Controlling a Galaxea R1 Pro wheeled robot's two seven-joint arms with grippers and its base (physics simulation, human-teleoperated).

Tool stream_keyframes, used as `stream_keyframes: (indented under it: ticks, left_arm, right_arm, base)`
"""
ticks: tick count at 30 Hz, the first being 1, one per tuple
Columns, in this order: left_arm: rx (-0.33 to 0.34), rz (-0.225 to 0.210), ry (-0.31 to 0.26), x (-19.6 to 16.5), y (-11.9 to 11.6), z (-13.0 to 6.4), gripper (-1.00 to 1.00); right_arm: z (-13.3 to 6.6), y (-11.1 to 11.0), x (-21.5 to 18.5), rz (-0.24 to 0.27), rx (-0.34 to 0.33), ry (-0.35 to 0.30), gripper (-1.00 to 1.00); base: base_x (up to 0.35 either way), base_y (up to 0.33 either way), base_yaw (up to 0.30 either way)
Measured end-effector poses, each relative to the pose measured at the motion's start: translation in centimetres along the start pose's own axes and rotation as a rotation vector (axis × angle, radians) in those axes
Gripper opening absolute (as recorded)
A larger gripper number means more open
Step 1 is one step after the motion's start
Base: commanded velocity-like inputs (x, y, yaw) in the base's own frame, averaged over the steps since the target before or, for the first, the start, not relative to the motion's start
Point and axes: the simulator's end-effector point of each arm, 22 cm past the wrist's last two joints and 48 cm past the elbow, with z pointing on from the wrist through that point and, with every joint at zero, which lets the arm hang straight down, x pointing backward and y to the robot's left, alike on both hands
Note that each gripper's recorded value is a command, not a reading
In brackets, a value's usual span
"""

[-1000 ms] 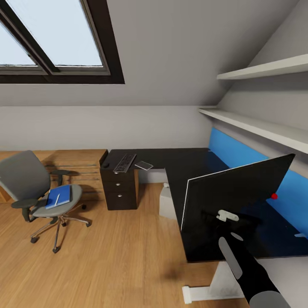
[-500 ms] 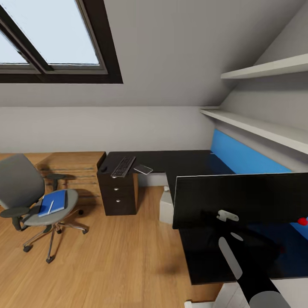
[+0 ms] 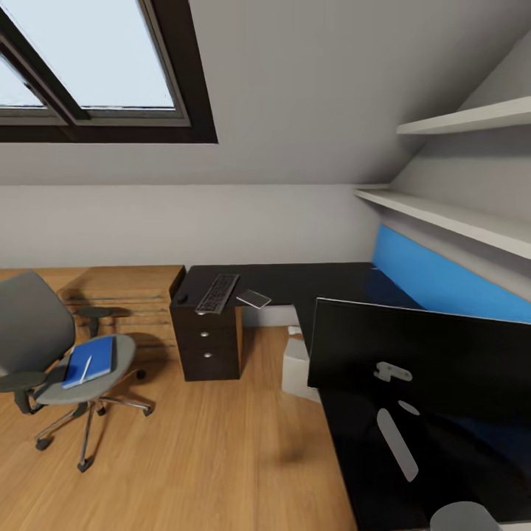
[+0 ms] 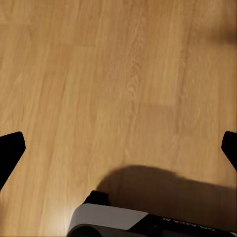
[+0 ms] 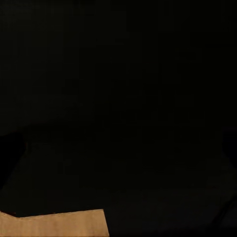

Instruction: In the bedroom, organize the workspace by keeping the computer under the desk, ensuring the monitor is on the desk, placing the keyboard on the desk next to the monitor, placing the mouse on the desk next to the keyboard, moving the folder from the swivel chair onto the desk next to the mouse, stacking the notebook on top of the folder with the pen on top of the notebook, and positioning the swivel chair next to the desk.

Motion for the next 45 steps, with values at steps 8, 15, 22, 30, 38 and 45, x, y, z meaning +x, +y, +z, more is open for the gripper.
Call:
stream_keyframes:
  ticks: [8, 15, 22, 30, 38, 45]
  left_arm:
    - [0.0, 0.0, 0.0, 0.0, 0.0, 0.0, 1.0]
    - [0.0, 0.0, 0.0, 0.0, 0.0, 0.0, 1.0]
    - [0.0, 0.002, 0.002, 0.0, 0.0, 0.1, 1.0]
    - [0.001, 0.003, 0.004, 0.0, 0.0, 0.1, 1.0]
    - [-0.006, -0.007, 0.01, 0.4, 0.0, 0.0, 1.0]
    - [-0.007, 0.001, 0.008, 0.4, 0.2, 0.1, 1.0]
  right_arm:
    - [0.0, 0.0, 0.0, 0.0, 0.0, 0.0, 1.0]
    - [0.0, 0.0, 0.0, 0.0, 0.0, 0.0, 1.0]
    - [0.1, 0.0, 0.0, -0.001, 0.0, 0.001, 1.0]
    - [0.1, 0.0, 0.1, -0.001, 0.0, 0.001, 1.0]
    - [0.2, 2.1, 3.0, 0.003, -0.06, 0.071, 1.0]
    - [0.3, 1.8, 4.3, 0.012, -0.009, 0.069, 1.0]
  base:
    - [0.325, 0.005, 0.0]
    - [0.31, 0.0, 0.0]
    - [-0.039, 0.181, 0.0]
    - [-0.259, 0.066, 0.0]
    - [-0.071, 0.0, 0.0]
    - [-0.323, 0.0, 0.0]
